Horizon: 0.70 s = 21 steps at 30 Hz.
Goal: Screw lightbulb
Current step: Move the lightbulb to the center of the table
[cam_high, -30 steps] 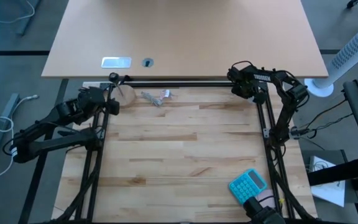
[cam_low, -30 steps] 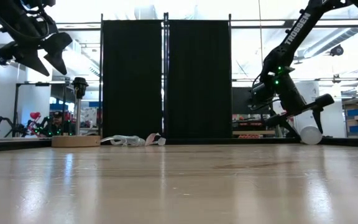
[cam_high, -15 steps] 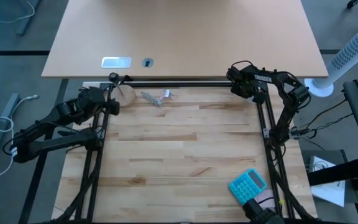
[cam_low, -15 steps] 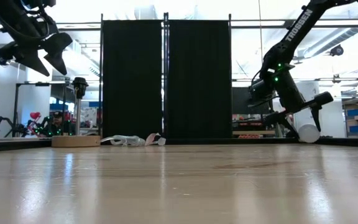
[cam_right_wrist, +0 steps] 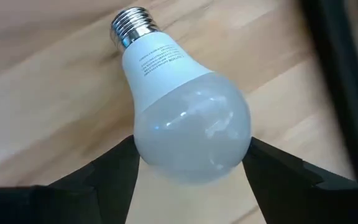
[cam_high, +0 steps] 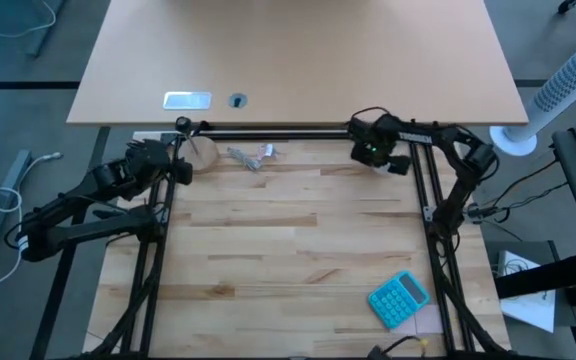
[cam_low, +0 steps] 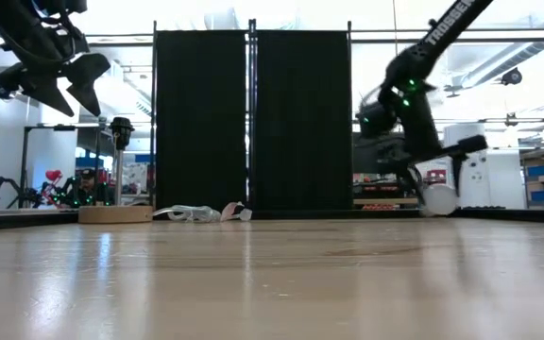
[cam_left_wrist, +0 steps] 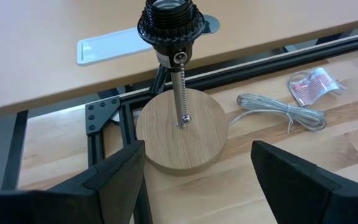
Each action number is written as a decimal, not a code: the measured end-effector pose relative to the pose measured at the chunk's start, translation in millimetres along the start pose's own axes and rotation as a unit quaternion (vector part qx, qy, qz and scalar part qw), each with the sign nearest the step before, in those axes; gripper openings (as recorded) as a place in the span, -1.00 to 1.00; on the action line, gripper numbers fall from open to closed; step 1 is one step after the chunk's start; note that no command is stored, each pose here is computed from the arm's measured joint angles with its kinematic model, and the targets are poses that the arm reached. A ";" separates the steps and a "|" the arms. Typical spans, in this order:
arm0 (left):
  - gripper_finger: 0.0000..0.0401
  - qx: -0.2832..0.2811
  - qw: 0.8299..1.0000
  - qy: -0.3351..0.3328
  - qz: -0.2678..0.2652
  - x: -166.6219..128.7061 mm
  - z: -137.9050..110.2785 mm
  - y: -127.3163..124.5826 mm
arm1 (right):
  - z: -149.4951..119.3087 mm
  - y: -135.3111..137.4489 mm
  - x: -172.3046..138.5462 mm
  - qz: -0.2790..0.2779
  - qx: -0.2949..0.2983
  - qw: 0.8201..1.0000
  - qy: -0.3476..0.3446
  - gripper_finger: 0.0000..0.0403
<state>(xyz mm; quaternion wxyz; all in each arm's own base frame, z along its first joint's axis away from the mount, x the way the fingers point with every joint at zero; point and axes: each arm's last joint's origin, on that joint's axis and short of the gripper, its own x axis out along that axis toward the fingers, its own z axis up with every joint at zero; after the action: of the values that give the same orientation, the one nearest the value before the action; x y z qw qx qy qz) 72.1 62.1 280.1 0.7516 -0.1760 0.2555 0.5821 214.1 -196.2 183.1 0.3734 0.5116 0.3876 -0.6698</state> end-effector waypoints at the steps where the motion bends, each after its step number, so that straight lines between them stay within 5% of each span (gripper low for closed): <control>1: 0.41 0.000 1.000 0.000 0.001 0.1 0.0 -0.1 | -6.9 4.8 -5.2 0.011 -0.013 1.000 -0.003 0.31; 14: 0.41 0.005 1.000 -0.003 0.020 3.1 0.8 -1.8 | -84.8 49.0 -38.2 0.163 -0.166 0.972 -0.041 0.30; 21: 0.41 0.008 1.000 0.000 0.022 4.5 1.0 -3.0 | -119.5 72.2 -34.4 0.204 -0.308 0.928 -0.046 0.31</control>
<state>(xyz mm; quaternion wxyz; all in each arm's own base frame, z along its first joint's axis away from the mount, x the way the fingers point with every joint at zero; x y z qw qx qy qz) 76.0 65.5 278.1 0.7402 -0.1649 0.2640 0.5961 333.0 -115.2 185.6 0.6589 0.4075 0.4446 -0.4495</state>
